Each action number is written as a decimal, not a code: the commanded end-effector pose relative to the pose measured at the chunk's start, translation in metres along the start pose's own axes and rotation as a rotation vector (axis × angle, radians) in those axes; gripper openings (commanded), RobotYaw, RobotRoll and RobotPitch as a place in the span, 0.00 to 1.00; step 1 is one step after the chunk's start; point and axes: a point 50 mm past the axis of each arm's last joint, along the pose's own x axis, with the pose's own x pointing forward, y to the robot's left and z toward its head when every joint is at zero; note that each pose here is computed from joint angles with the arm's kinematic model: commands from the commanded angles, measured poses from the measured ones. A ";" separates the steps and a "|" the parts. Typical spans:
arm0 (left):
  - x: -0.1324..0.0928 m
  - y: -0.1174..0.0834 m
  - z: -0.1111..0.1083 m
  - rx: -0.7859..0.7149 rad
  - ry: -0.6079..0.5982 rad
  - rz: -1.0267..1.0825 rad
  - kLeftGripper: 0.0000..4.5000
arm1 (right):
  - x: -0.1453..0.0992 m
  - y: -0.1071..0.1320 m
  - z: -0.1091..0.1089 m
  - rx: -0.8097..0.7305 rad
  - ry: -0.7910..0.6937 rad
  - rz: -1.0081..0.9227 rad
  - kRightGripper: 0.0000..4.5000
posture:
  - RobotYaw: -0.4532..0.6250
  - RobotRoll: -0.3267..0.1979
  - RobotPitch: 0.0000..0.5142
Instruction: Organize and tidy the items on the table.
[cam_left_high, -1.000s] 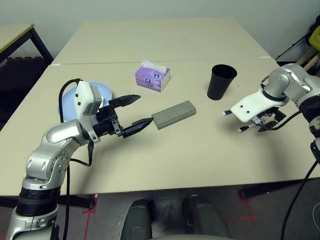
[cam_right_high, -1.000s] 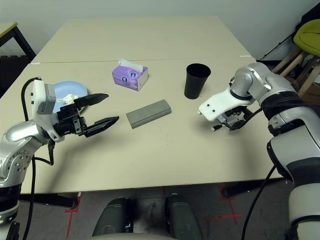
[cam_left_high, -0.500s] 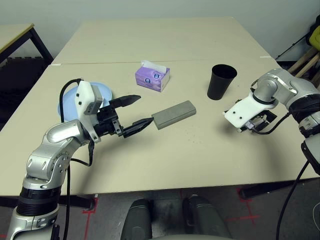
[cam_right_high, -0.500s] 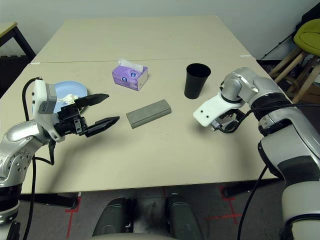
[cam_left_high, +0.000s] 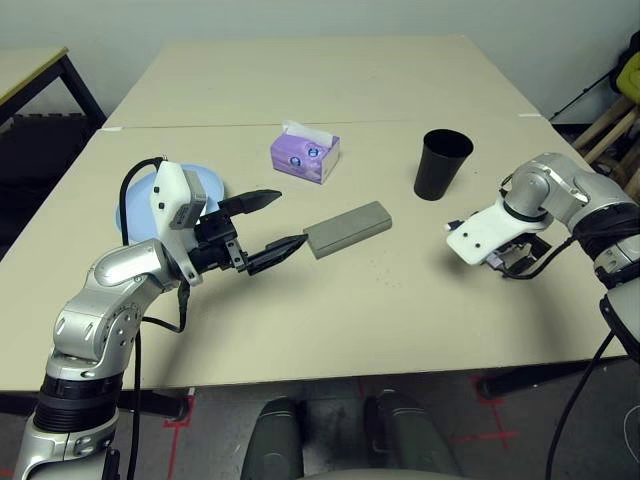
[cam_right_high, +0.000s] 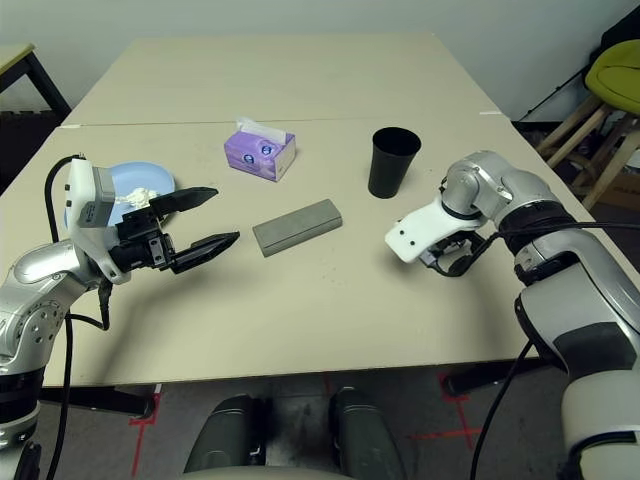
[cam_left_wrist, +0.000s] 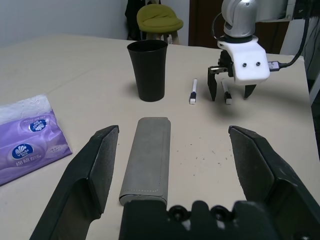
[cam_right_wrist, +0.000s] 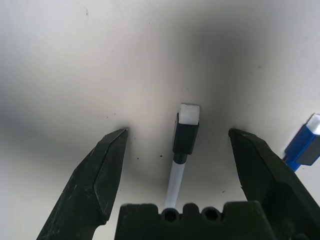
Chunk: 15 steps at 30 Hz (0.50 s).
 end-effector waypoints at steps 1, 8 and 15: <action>0.001 -0.005 -0.001 -0.002 0.012 -0.020 1.00 | 0.020 0.010 0.002 -0.004 -0.013 0.077 0.87 | 0.52 0.62 0.23; 0.002 -0.004 -0.001 -0.003 0.014 -0.020 1.00 | 0.016 0.013 -0.002 0.021 -0.019 0.068 0.32 | 0.52 0.62 0.24; 0.003 -0.005 -0.001 -0.009 0.015 -0.026 1.00 | 0.004 0.014 -0.006 0.090 -0.085 0.011 0.09 | 0.51 0.62 0.23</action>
